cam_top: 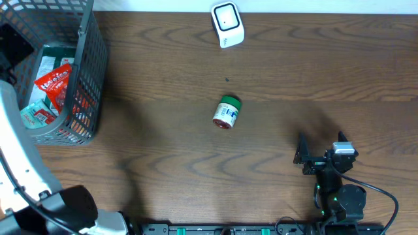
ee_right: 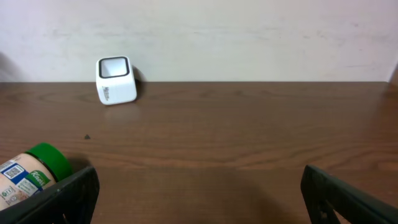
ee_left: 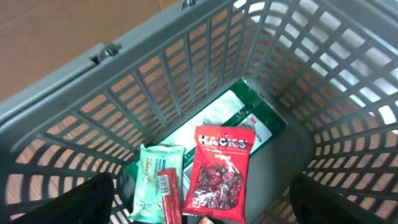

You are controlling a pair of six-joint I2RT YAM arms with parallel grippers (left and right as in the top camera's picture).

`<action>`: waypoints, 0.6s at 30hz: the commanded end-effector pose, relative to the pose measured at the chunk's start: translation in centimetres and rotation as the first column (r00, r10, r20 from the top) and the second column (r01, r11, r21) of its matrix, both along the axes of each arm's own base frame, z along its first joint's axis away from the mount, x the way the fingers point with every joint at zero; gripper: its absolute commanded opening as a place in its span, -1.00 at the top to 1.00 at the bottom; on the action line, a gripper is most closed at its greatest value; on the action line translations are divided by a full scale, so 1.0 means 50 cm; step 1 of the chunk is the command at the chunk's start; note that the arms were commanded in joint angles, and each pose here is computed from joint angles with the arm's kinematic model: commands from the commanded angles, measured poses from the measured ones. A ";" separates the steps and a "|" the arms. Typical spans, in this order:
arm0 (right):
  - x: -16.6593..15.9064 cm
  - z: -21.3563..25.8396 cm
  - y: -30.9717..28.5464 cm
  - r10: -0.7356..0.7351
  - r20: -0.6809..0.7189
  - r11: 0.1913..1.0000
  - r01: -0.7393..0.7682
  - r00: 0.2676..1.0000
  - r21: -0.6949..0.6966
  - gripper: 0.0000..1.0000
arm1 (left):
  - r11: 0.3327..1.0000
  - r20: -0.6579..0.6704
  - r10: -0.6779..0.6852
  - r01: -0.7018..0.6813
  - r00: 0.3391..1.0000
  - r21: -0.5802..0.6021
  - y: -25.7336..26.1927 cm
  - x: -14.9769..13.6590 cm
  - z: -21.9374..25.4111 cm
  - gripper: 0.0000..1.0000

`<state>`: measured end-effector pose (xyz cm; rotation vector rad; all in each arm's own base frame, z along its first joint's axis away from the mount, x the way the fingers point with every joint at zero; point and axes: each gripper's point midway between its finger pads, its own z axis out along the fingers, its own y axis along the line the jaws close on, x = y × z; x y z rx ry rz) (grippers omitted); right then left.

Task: Scan the item barcode
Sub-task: 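Move the left gripper back into the basket toward the red HACKS bag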

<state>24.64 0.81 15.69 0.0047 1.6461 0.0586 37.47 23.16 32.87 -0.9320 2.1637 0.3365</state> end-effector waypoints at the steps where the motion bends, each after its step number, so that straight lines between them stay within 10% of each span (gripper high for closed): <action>1: 0.000 -0.001 -0.002 -0.003 0.000 1.000 0.003 1.000 -0.005 -0.99 | 0.999 -0.055 0.015 -0.016 0.998 -0.033 0.013 0.015 -0.053 -0.79; 18: 0.000 -0.001 -0.002 -0.003 0.000 1.000 0.003 1.000 -0.005 -0.99 | 0.984 -0.224 -0.065 0.025 0.973 -0.179 0.007 0.056 -0.219 -0.81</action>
